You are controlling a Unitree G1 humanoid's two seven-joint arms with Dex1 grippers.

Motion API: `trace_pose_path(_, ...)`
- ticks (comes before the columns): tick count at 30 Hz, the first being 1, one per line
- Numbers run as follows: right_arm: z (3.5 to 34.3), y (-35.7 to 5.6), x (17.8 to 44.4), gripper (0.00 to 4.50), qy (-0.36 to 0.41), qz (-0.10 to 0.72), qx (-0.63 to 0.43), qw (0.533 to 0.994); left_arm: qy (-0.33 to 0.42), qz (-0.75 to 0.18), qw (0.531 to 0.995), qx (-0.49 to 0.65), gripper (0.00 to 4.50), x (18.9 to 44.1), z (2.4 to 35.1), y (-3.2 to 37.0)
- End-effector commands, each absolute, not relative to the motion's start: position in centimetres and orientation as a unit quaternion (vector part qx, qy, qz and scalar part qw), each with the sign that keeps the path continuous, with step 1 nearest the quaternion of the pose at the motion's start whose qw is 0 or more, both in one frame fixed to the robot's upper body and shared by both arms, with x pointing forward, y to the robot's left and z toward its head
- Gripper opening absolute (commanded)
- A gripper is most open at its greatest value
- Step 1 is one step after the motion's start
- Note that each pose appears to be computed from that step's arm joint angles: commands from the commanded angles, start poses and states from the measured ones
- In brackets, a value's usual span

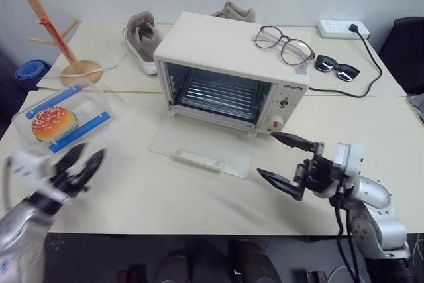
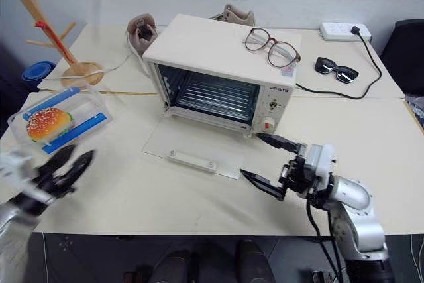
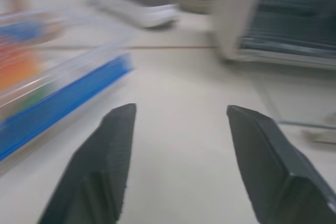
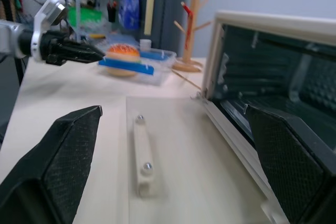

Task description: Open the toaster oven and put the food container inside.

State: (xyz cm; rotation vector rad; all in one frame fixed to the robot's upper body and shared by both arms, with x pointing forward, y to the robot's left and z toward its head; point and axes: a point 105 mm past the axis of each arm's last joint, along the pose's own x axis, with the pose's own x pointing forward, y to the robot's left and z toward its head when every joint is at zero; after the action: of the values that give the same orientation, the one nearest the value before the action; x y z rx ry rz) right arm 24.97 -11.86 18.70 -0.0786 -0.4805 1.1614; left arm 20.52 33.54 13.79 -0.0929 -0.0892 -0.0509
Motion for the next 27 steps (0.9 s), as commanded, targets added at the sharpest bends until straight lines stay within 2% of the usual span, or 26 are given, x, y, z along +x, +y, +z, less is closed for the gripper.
trace_pose_path(1, 20.7, -10.2, 24.5, 4.50, -0.269, 0.569, -0.027, 0.777, -0.069, 0.081, 0.993, -0.052, 4.13, 16.4, 14.9, 37.1)
trace_pose_path(2, 20.9, -9.5, 24.2, 4.50, -0.276, 0.589, -0.034, 0.759, -0.064, 0.117, 0.989, -0.067, 4.46, 14.9, 14.4, 38.3)
trace_pose_path(4, 21.2, -8.8, 24.0, 4.50, -0.290, 0.611, -0.051, 0.735, -0.036, 0.181, 0.977, -0.110, 4.46, 13.0, 13.4, 40.3)
trace_pose_path(5, 21.2, -8.8, 24.2, 4.50, -0.291, 0.613, -0.055, 0.732, -0.031, 0.183, 0.976, -0.109, 4.46, 13.2, 13.9, 40.6)
trace_pose_path(9, 20.9, -9.1, 24.8, 4.50, -0.280, 0.615, -0.063, 0.734, -0.033, 0.179, 0.977, -0.113, 4.46, 16.3, 17.4, 41.8)
trace_pose_path(12, 20.5, -9.4, 24.8, 4.50, -0.271, 0.616, -0.067, 0.736, 0.013, 0.158, 0.978, -0.138, 4.46, 19.4, 18.7, 42.5)
trace_pose_path(16, 20.2, -9.5, 24.8, 4.50, -0.268, 0.614, -0.072, 0.739, 0.078, 0.165, 0.971, -0.152, 4.46, 23.1, 19.4, 44.3)
trace_pose_path(19, 20.0, -9.5, 24.7, 4.50, -0.265, 0.608, -0.075, 0.744, 0.090, 0.187, 0.963, -0.174, 4.46, 25.7, 20.3, 46.2)
trace_pose_path(27, 19.7, -9.6, 24.3, 4.50, -0.263, 0.593, -0.081, 0.757, 0.155, 0.206, 0.950, -0.178, 4.46, 29.9, 19.6, 47.2)
